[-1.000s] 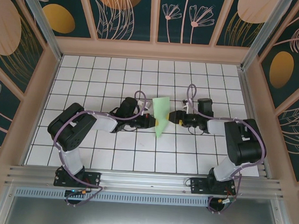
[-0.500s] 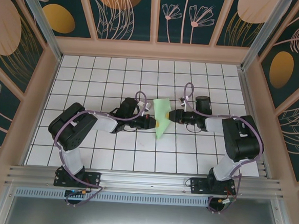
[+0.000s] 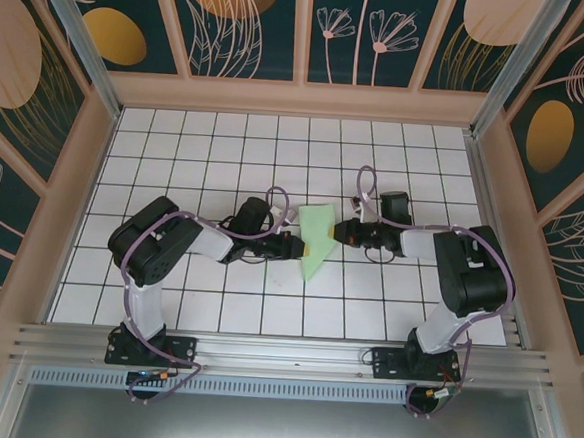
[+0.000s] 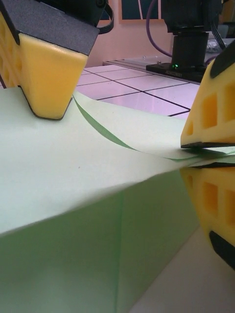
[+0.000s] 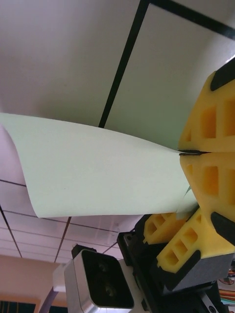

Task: Fold a paper plane with a square sheet of paper (fold left side to right side)
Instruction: Place the paper at the center of the table.

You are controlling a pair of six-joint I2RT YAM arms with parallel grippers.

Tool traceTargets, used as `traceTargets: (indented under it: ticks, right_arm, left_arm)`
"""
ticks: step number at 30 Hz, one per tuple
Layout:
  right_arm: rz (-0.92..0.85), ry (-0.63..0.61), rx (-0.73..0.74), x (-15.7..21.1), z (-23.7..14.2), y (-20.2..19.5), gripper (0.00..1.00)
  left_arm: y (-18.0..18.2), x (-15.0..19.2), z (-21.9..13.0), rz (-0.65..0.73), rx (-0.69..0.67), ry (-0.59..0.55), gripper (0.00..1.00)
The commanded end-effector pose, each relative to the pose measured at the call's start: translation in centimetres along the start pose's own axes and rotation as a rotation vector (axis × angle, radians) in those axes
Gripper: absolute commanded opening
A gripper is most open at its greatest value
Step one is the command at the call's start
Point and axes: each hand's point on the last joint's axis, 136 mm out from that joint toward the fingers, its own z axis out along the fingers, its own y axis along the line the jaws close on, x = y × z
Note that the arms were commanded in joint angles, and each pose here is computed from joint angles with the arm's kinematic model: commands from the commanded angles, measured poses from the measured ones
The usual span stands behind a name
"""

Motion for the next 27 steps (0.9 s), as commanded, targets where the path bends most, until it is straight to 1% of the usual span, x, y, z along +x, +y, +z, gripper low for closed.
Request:
traceTargets:
  ticks: [1, 2, 4, 5, 6, 11, 13, 14, 16, 18, 24, 27]
  right_arm:
    - [-0.03, -0.014, 0.028, -0.8, -0.3, 1.0, 0.0]
    - [-0.026, -0.014, 0.038, -0.8, -0.3, 1.0, 0.0]
    - [-0.018, -0.011, 0.061, -0.6, -0.4, 1.1, 0.0]
    - [-0.014, -0.012, 0.075, -0.6, -0.4, 1.2, 0.0]
    - [-0.01, -0.012, 0.088, -0.6, -0.4, 1.2, 0.0]
    - [0.001, -0.008, 0.124, -0.5, -0.4, 1.8, 0.0]
    - [0.005, -0.004, 0.141, -0.5, -0.2, 1.9, 0.0]
    - [0.007, -0.002, 0.145, -0.4, -0.1, 1.9, 0.0]
    - [0.013, -0.007, 0.152, -0.6, -0.1, 2.1, 0.0]
    - [0.013, -0.007, 0.155, -0.6, 0.1, 2.5, 0.0]
    - [0.011, -0.004, 0.174, -0.6, 0.8, 3.2, 0.0]
    - [0.017, -0.001, 0.188, -0.5, 1.2, 3.2, 0.0]
  left_arm:
    - [1.2, 0.4, 0.0, 0.004, -0.035, 0.007, 0.26]
    - [1.4, 0.3, -0.1, 0.011, -0.05, 0.0, 0.3]
    - [1.6, 0.1, -0.5, 0.028, -0.085, -0.014, 0.33]
    - [1.6, -0.1, -0.7, 0.036, -0.101, -0.02, 0.38]
    - [1.5, -0.3, -1.0, 0.051, -0.118, -0.031, 0.41]
    - [-0.1, -1.5, -2.8, 0.124, -0.173, -0.077, 0.51]
    - [0.1, -1.6, -3.4, 0.13, -0.223, -0.082, 0.54]
    - [-0.5, -2.0, -4.0, 0.147, -0.234, -0.1, 0.55]
    - [-0.3, -2.1, -4.8, 0.145, -0.278, -0.113, 0.55]
    - [-0.6, -2.0, -5.2, 0.145, -0.276, -0.122, 0.53]
    - [-3.1, -1.5, -4.9, 0.132, -0.131, -0.135, 0.45]
    - [-3.6, -1.7, -4.3, 0.123, -0.091, -0.14, 0.42]
